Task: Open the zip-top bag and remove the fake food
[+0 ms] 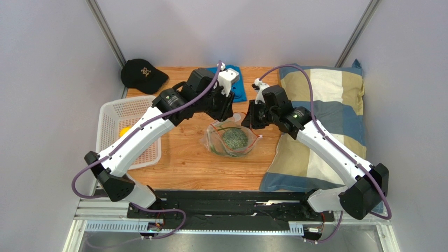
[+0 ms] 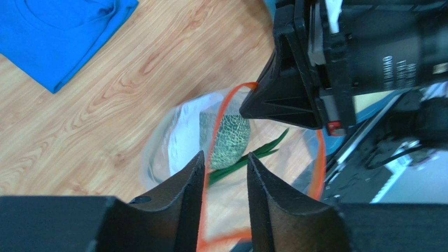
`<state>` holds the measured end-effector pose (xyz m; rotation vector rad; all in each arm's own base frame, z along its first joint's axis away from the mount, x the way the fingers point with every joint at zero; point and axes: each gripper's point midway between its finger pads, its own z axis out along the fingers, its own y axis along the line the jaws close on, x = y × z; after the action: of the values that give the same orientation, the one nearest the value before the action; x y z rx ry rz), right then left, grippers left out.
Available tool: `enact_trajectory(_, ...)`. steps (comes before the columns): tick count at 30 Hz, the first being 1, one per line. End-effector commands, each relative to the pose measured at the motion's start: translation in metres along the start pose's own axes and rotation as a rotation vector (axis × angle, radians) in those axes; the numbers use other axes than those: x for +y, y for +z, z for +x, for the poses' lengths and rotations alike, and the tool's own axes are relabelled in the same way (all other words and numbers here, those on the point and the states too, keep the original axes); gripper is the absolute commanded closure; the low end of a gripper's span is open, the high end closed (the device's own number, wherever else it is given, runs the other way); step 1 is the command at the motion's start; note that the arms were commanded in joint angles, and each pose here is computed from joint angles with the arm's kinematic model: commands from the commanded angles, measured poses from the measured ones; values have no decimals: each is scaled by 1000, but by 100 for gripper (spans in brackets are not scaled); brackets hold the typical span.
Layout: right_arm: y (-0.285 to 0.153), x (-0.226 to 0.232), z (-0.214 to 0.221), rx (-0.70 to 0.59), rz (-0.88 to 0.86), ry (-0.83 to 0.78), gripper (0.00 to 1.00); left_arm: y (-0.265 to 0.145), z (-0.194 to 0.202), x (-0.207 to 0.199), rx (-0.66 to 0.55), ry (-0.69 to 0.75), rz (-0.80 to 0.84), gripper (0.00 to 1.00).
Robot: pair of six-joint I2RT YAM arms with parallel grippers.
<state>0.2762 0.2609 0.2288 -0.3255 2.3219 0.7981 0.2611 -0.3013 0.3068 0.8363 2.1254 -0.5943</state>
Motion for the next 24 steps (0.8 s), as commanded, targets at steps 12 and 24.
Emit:
enact_trajectory(12, -4, -8, 8, -89, 254, 509, 100, -1, 40, -38, 85, -419, 132, 77)
enact_trajectory(24, 14, 28, 5, -87, 153, 468, 100, -20, 12, -32, -39, -461, 99, 74)
